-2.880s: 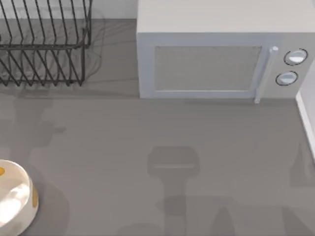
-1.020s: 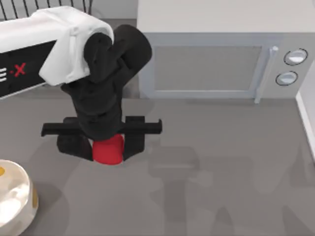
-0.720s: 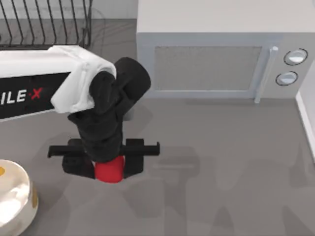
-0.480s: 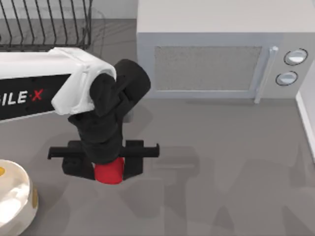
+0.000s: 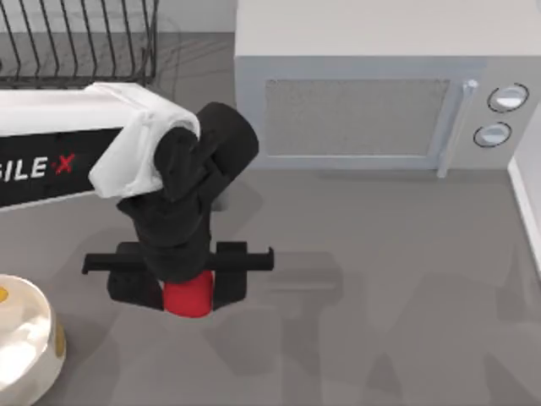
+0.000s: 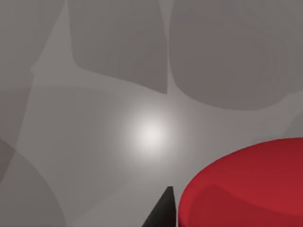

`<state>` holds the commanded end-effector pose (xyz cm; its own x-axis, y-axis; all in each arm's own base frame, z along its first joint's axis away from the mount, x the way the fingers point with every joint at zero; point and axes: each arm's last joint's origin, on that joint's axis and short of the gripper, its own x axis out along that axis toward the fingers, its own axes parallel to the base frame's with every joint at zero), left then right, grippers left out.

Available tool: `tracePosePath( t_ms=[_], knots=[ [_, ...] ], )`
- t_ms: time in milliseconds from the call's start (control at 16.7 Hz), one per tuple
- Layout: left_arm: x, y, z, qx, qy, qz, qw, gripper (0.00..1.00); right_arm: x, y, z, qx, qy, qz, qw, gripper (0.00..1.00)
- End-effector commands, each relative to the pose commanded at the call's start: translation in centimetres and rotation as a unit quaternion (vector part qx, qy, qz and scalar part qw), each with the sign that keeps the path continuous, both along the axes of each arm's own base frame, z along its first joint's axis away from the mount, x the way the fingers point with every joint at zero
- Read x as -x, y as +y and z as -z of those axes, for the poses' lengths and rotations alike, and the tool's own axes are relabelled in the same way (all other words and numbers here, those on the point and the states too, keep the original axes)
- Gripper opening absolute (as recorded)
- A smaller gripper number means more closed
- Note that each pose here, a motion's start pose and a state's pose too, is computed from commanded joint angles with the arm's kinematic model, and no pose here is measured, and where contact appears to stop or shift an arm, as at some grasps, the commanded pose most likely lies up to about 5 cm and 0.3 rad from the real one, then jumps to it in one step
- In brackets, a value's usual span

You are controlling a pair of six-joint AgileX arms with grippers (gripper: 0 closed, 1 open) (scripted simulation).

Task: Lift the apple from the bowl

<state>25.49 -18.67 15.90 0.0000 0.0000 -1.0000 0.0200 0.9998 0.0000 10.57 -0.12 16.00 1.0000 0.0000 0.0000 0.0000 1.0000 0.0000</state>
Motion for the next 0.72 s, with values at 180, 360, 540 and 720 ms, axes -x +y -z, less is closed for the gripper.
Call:
tracePosePath(
  t_ms=[180,360,540,720],
  knots=[
    [0.0,0.0,0.0,0.0,0.0,0.0,1.0,0.75,0.0,0.0,0.0,0.0,0.0,0.0,1.0,1.0],
    [0.0,0.0,0.0,0.0,0.0,0.0,1.0,0.98,0.0,0.0,0.0,0.0,0.0,0.0,1.0,1.0],
    [0.0,0.0,0.0,0.0,0.0,0.0,1.0,1.0,0.0,0.0,0.0,0.0,0.0,0.0,1.0,1.0],
    [0.0,0.0,0.0,0.0,0.0,0.0,1.0,1.0,0.0,0.0,0.0,0.0,0.0,0.0,1.0,1.0]
  ],
)
